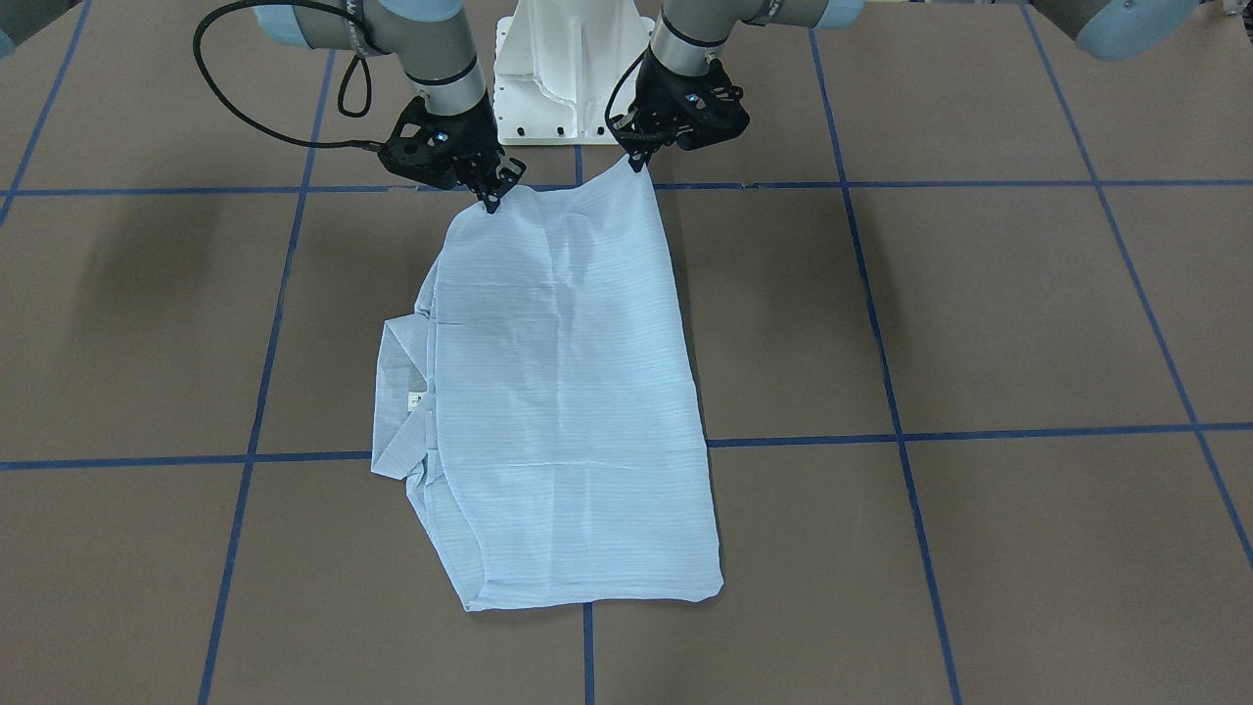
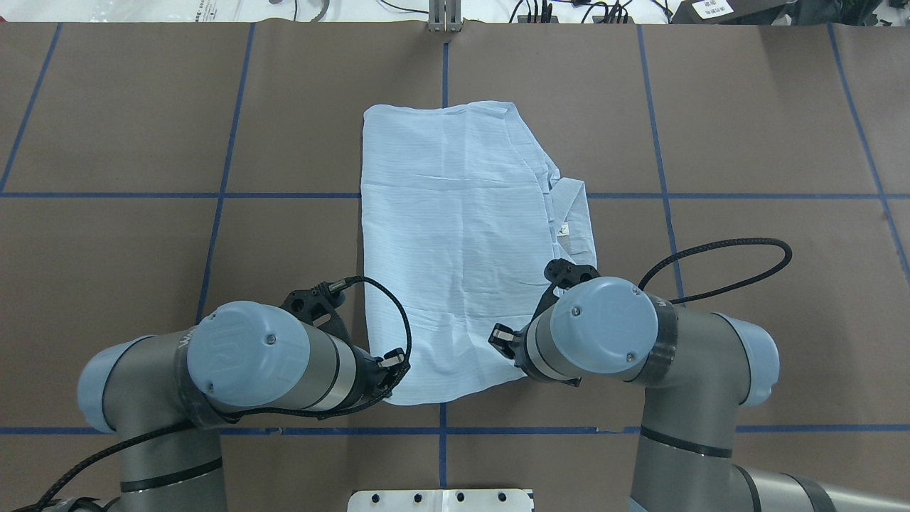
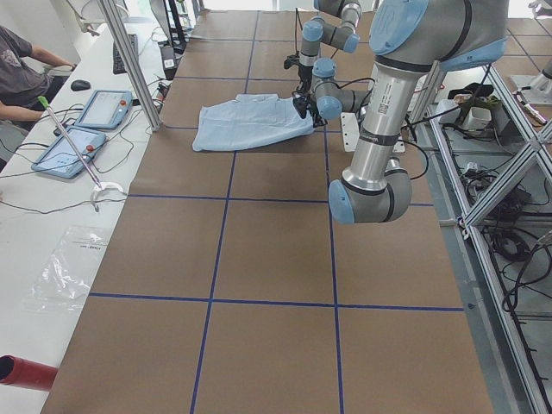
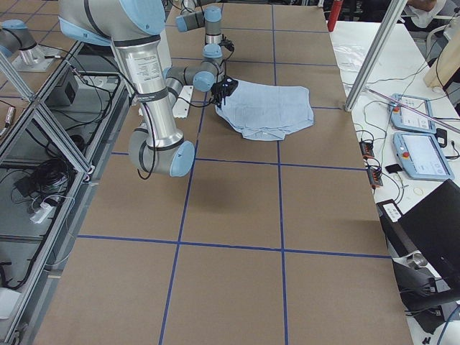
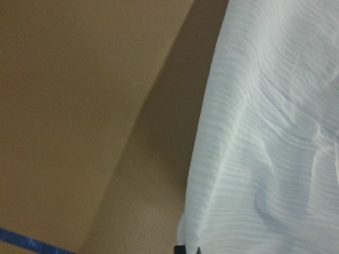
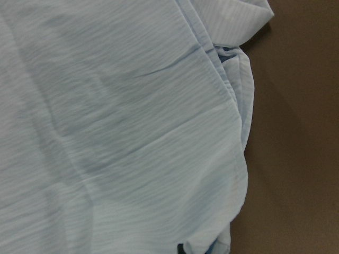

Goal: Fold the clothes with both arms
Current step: 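Grasp the near edge with both grippers and begin lifting it, then lift the near edge with both grippers and fold it away from the robot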

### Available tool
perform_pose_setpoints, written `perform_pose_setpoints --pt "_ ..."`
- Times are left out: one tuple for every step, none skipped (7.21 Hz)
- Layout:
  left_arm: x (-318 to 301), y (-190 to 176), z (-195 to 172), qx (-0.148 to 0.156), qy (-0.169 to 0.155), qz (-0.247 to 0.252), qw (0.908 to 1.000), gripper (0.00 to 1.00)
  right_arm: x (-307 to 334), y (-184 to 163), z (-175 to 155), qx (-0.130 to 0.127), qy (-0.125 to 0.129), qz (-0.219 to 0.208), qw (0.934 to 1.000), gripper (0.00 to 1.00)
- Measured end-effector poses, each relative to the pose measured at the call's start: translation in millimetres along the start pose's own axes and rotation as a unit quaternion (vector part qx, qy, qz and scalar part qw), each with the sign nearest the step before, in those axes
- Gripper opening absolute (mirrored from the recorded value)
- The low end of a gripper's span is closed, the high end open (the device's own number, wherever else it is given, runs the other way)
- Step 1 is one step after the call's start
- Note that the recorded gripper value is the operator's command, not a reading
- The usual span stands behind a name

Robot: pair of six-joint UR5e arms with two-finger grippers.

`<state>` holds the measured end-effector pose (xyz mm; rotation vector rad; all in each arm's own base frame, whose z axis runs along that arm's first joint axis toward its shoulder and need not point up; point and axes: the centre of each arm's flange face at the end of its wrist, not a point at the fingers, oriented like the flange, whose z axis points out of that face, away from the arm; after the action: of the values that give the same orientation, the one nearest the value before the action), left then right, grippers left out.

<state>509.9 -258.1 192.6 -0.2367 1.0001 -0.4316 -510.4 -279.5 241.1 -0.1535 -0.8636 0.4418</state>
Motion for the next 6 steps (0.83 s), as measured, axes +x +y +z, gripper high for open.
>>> perform_pose_setpoints --pt "-4 14 -5 -0.01 -0.012 0.003 0.9999 0.0 9 21 -5 -0.017 -0.001 -0.013 0.9998 0.0" --pt "-10 28 -11 -0.019 -0.027 0.007 0.9994 0.0 18 43 -12 -0.037 -0.004 -0.024 0.999 0.0" --pt "-15 40 -19 -0.026 -0.042 0.01 0.9987 0.0 24 61 -20 -0.054 -0.008 -0.03 0.9981 0.0" --pt "-20 47 -25 -0.028 -0.055 0.011 0.998 0.0 28 74 -28 -0.065 -0.01 -0.034 0.9972 0.0" --pt "-23 52 -27 -0.03 -0.064 0.012 0.9974 0.0 30 82 -33 -0.071 -0.008 -0.037 0.9968 0.0" --pt "-24 56 -26 -0.033 -0.069 0.015 0.997 0.0 30 84 -35 -0.072 -0.006 -0.038 0.9967 0.0"
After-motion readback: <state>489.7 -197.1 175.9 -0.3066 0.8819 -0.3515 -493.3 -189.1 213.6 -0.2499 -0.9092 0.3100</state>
